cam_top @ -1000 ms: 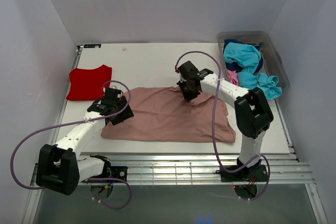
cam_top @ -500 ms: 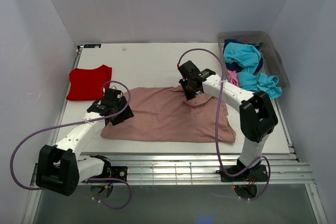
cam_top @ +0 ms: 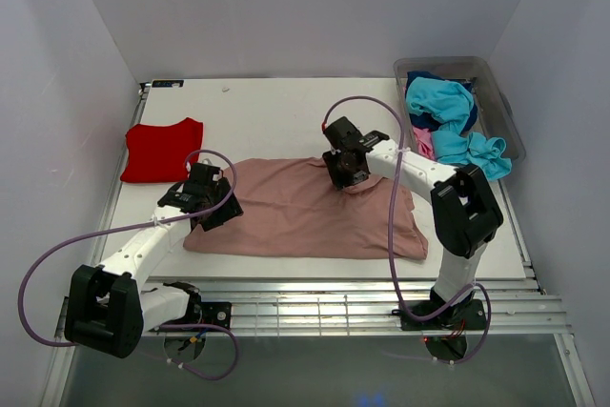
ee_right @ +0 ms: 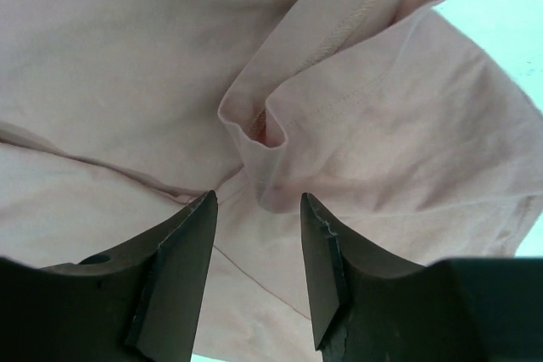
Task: Fold and stack the t-shirts
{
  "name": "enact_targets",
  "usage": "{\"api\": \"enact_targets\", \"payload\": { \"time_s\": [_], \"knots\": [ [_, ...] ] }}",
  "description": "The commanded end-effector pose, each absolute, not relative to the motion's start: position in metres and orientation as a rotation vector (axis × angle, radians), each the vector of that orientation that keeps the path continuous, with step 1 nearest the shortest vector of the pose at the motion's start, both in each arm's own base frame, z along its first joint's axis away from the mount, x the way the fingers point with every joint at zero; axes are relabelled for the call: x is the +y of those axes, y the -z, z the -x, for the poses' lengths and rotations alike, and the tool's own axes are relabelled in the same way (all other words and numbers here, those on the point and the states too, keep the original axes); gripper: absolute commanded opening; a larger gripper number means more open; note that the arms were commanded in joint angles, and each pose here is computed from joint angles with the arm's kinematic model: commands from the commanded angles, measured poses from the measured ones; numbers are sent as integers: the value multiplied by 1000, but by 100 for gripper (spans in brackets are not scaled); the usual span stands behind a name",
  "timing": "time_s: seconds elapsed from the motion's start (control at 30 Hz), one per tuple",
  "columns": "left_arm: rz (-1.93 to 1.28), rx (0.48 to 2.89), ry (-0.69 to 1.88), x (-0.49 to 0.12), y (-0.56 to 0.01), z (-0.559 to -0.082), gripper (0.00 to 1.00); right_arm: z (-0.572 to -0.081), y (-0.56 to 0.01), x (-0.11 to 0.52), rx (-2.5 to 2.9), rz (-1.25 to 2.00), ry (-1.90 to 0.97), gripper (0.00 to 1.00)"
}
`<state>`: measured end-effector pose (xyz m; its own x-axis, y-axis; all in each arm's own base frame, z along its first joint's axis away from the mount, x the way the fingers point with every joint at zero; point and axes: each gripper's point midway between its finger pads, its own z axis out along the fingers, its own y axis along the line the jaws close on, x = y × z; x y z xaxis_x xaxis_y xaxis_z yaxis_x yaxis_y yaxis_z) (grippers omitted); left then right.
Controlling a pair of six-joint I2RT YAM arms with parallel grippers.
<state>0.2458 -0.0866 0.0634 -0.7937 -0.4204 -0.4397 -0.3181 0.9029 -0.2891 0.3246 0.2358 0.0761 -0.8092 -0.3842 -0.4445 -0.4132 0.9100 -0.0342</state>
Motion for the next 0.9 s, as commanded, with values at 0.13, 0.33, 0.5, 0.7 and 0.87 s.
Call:
{"api": "enact_targets", "payload": {
  "time_s": [0.13, 0.33, 0.5, 0.7, 0.87],
  "knots": [
    [542, 2489, 282, -85, -82, -258, 70, -327, -57, 250, 2631, 617, -155, 51],
    [530, 2448, 268, -85, -99, -276, 71, -333, -52, 251, 2622, 628, -137, 27],
    [501, 2434, 220, -83, -107, -296, 71, -351, -72, 244, 2555, 594, -39, 8],
    [467, 2372, 46, -61, -128, -347, 72, -389, -119, 214, 2465, 494, 146, 8],
    [504, 2376, -97, -24, -126, -399, 72, -420, -122, 183, 2472, 419, 215, 8]
  ]
}}
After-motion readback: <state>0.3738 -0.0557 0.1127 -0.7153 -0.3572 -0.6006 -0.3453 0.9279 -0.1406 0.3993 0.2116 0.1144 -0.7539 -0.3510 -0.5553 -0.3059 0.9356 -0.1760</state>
